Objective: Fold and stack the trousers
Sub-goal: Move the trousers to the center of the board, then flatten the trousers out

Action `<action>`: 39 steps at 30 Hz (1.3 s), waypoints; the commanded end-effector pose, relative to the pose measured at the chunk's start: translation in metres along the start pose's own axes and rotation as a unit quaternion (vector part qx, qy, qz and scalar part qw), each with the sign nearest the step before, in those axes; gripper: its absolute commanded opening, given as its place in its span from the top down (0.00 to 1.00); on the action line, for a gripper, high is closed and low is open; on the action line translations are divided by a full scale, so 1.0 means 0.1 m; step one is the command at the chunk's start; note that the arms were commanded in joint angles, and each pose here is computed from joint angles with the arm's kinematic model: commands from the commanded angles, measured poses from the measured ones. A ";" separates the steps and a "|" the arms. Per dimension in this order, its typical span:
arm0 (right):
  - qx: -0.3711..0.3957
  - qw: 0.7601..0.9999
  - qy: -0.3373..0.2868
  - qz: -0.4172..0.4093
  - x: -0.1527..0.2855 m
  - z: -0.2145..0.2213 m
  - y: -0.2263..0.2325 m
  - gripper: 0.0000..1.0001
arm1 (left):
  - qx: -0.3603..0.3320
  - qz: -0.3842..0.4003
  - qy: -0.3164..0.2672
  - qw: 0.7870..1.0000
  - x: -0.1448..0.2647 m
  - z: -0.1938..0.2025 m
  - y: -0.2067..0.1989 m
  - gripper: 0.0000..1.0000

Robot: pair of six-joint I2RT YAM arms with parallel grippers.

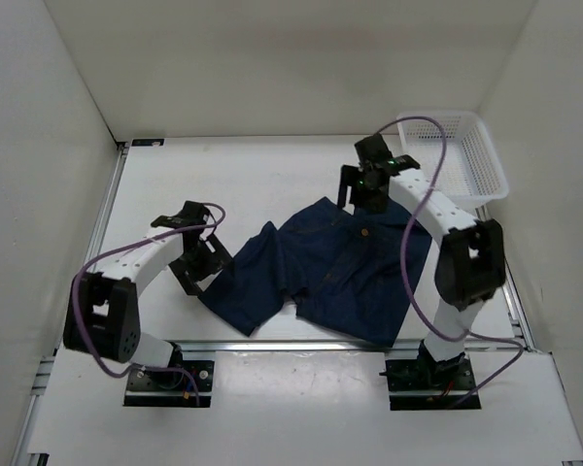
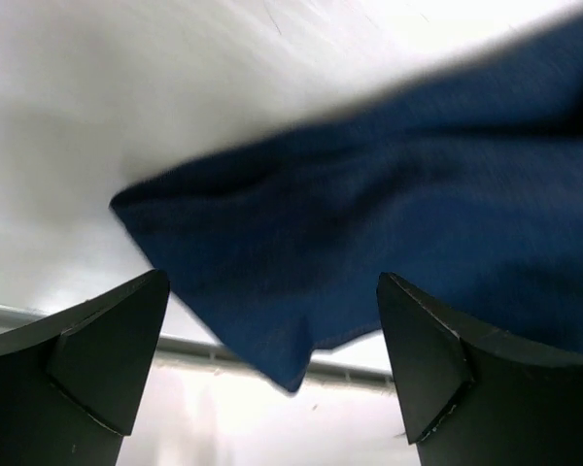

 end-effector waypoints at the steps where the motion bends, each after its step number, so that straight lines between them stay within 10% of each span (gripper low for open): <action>1: 0.036 0.998 -0.032 0.035 -0.20 -0.52 0.15 0.20 | 0.032 0.000 -0.009 0.999 -0.15 -0.06 -0.10 0.00; 16: 0.055 0.998 -0.007 0.022 -1.33 -0.95 0.37 0.17 | 0.077 -0.042 0.035 0.996 -0.47 0.10 0.10 0.05; 19: 0.060 0.998 -0.001 0.021 -1.38 -0.90 0.41 0.27 | 0.077 -0.043 0.030 0.996 -0.48 0.07 0.08 0.22; 23: 0.080 0.997 0.023 -0.008 -1.48 -0.64 0.60 0.49 | 0.067 -0.034 0.026 0.997 -0.45 0.02 0.00 0.89; 27: 0.080 0.996 0.041 -0.011 -1.56 -0.53 0.59 0.76 | 0.054 -0.021 0.012 0.998 -0.36 -0.09 -0.14 0.90; 29: 0.080 0.996 0.032 0.000 -1.49 -0.57 0.56 1.00 | 0.042 -0.017 -0.002 0.999 -0.24 -0.16 -0.20 0.90; 39: 0.025 0.976 -0.216 -0.024 0.42 -2.01 0.28 1.00 | 0.035 0.094 -0.194 0.976 1.75 -1.52 -0.81 0.90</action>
Point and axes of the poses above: each gripper's point midway between its finger pads, its own x axis back along the fingers, its own y axis along the line the jaws close on, z = x × y, the point moved 2 cm from there along x, back along the fingers, and after that the axes turned 11 degrees about x, right-handed, at the moved point
